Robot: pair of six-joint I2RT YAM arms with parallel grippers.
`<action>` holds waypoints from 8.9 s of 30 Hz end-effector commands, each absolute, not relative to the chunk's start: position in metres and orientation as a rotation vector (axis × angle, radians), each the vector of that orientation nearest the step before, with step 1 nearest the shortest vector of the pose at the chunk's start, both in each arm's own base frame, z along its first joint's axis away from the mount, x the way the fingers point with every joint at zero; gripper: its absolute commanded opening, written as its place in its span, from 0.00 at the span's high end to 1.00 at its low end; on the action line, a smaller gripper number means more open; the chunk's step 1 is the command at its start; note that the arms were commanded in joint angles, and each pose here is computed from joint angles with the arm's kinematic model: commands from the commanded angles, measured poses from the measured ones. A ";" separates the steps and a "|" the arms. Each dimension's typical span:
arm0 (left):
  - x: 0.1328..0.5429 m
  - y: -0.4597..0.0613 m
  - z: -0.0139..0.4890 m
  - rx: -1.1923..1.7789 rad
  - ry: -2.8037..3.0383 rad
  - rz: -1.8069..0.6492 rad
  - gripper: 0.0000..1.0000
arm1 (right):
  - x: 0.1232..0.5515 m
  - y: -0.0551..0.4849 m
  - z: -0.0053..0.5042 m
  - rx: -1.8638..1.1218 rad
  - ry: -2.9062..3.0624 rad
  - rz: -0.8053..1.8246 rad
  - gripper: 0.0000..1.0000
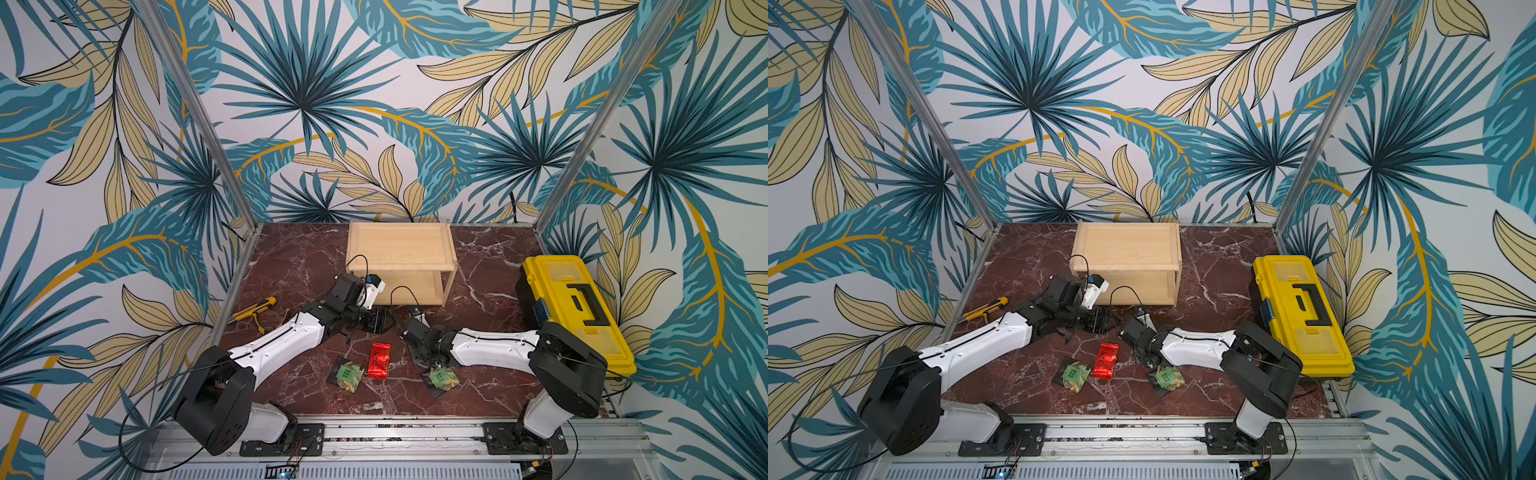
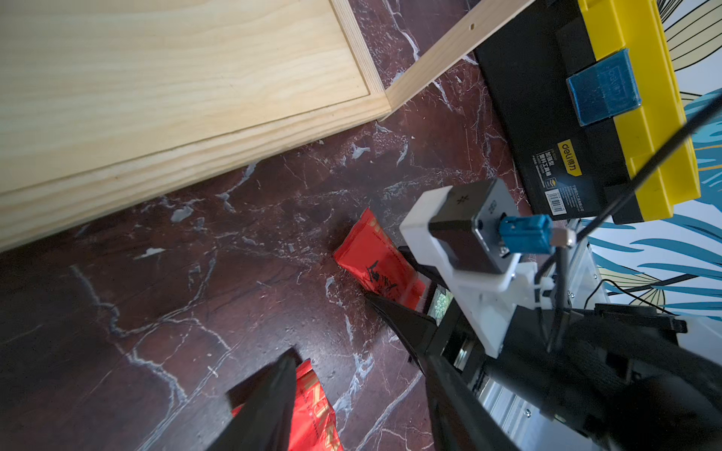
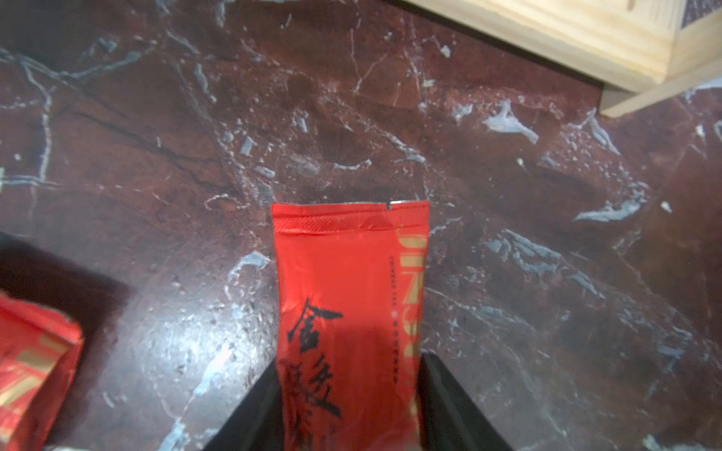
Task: Place the tea bags on the shelf by color
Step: Pick up the tea bag from the center of the board, then place the tea bag on the shelf, then pick up the tea bag from the center of the board, then place the tea bag on the shelf.
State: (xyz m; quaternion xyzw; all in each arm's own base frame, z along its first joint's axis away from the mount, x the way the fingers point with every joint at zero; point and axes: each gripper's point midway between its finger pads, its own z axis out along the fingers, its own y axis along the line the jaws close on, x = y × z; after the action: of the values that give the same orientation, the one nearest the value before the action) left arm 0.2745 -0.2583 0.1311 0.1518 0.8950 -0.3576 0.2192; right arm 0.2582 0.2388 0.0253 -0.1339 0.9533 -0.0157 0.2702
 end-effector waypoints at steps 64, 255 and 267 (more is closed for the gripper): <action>0.299 -0.212 0.234 0.314 2.306 -0.765 0.32 | 0.433 0.207 0.281 -0.184 2.285 -0.073 0.33; 0.442 -0.215 0.267 -0.033 2.411 0.020 0.38 | 0.298 0.122 0.154 -0.145 2.204 -0.118 0.34; 0.449 -0.209 0.253 -0.048 2.425 0.044 0.32 | 0.299 0.126 0.157 -0.162 2.206 -0.100 0.34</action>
State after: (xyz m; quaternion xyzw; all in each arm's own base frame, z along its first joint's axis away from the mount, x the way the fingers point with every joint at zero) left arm 0.4455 -0.2128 0.2618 -0.0159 0.9354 0.0094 0.3532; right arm 0.2949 0.1232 0.1495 -0.0638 0.8943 -0.0462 0.4404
